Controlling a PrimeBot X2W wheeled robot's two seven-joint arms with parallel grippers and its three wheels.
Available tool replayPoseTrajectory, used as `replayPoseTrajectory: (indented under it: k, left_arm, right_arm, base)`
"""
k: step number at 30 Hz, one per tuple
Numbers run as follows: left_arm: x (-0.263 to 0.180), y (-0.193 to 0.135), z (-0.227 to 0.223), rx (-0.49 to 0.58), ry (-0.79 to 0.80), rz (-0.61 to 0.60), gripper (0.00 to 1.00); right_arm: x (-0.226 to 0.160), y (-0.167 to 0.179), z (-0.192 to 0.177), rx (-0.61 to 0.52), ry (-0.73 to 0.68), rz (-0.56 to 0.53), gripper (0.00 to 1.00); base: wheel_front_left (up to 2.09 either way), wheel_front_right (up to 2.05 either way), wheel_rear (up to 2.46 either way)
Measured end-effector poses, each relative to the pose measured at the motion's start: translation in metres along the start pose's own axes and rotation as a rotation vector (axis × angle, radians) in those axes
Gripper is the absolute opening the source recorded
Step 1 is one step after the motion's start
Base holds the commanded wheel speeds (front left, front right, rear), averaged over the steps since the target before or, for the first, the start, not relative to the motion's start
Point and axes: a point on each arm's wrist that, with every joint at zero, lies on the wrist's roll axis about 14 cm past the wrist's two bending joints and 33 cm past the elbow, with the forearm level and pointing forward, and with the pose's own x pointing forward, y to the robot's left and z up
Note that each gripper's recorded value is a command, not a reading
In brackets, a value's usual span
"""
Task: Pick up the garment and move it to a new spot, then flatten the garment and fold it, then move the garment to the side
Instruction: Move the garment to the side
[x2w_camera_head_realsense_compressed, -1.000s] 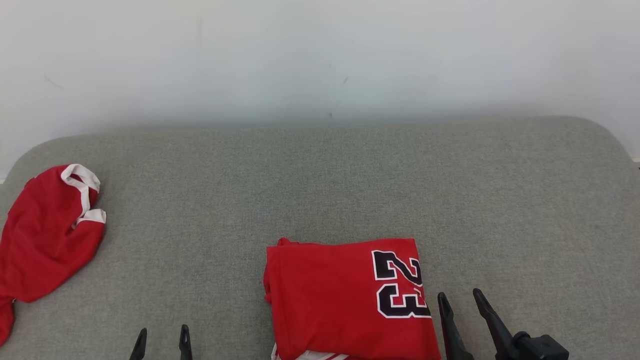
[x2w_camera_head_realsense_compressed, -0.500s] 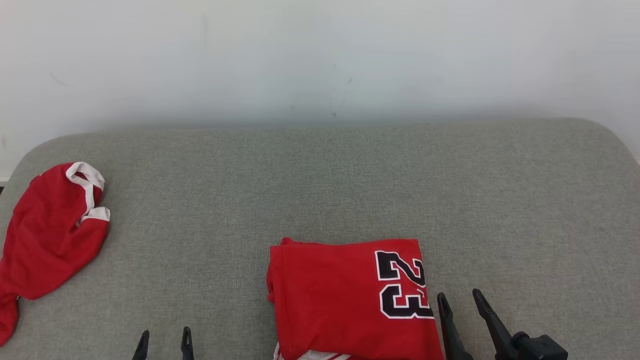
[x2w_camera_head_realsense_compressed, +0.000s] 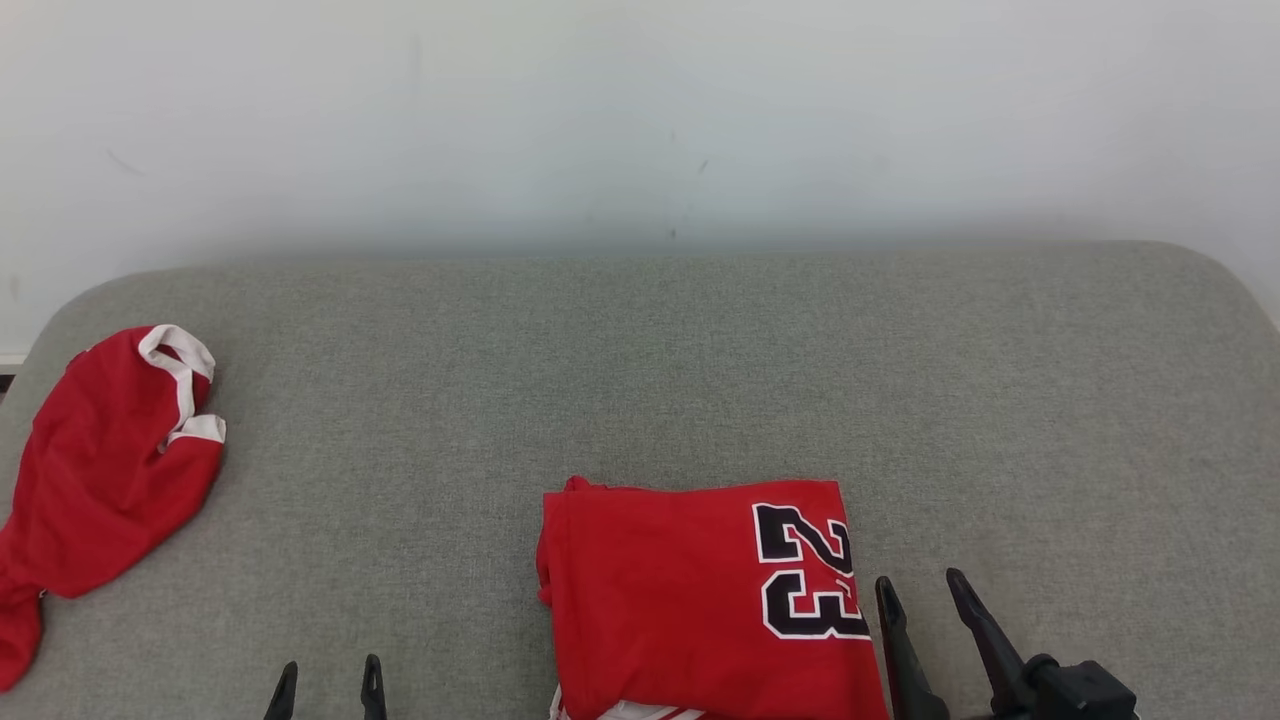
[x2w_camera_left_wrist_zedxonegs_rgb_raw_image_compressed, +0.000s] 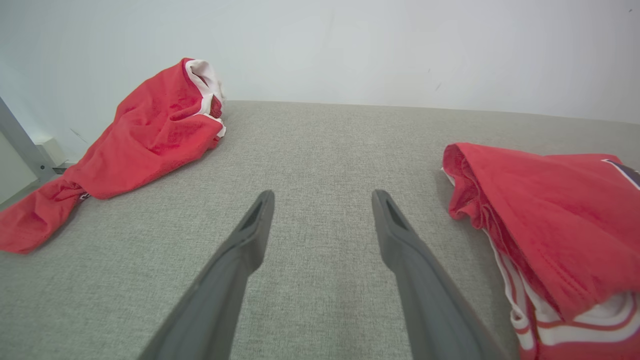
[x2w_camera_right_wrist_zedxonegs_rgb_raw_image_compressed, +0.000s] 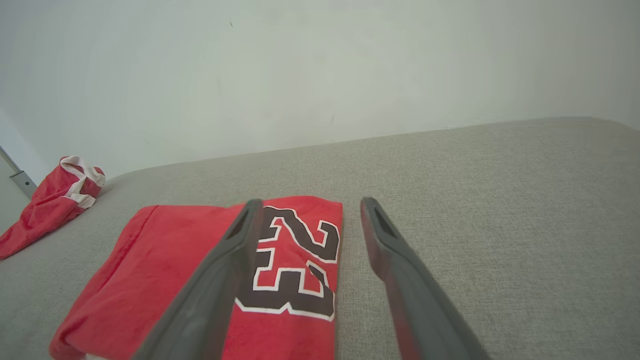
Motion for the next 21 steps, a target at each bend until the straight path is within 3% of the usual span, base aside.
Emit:
replayPoseTrajectory:
  k: [6, 21]
  left_arm:
    - [-0.001, 0.001, 0.000, -0.001, 0.000, 0.004, 1.00]
    - [-0.001, 0.006, -0.007, -0.008, 0.023, 0.020, 1.00]
  right_arm:
    - [0.012, 0.002, 0.001, -0.017, 0.002, 0.017, 1.00]
    - [0.049, -0.012, -0.063, -0.030, 0.254, 0.024, 1.00]
  base:
    - [0.00, 0.00, 0.00]
    - [0.00, 0.00, 0.00]
